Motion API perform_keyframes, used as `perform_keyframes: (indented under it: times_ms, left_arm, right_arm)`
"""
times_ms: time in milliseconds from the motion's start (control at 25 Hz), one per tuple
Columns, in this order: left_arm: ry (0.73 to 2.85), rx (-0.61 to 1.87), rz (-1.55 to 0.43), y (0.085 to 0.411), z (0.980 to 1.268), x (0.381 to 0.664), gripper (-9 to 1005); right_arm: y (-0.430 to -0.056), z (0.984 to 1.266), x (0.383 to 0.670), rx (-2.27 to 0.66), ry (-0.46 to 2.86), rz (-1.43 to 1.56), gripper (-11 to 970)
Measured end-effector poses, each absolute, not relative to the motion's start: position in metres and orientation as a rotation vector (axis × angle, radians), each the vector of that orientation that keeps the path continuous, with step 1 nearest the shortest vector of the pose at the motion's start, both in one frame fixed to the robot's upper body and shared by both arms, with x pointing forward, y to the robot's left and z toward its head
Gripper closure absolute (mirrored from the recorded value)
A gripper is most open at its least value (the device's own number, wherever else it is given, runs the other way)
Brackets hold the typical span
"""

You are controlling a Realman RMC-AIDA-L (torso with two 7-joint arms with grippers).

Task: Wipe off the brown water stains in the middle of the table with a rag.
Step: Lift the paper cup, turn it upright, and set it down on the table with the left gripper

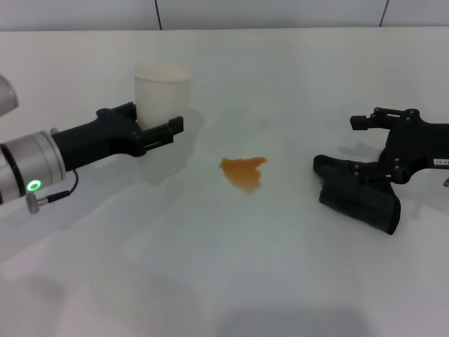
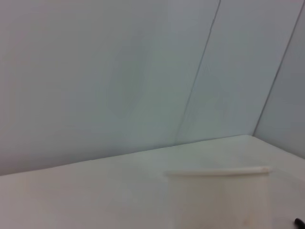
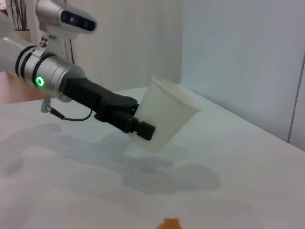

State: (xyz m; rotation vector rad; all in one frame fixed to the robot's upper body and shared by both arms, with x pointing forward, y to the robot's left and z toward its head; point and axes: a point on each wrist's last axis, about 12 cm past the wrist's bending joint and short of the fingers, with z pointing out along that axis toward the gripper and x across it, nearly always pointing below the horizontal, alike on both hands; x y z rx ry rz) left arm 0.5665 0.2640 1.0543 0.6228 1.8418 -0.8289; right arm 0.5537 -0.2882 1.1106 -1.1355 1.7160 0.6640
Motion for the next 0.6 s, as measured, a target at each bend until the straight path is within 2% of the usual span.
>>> perform_keyframes:
  times_ms: [600]
  left_arm:
    - [1.87,0.594,-0.787,0.284,1.044,0.55,283]
  right_arm:
    - [-0.289,1.111,0.553,-1.131,1.712,0.666,91]
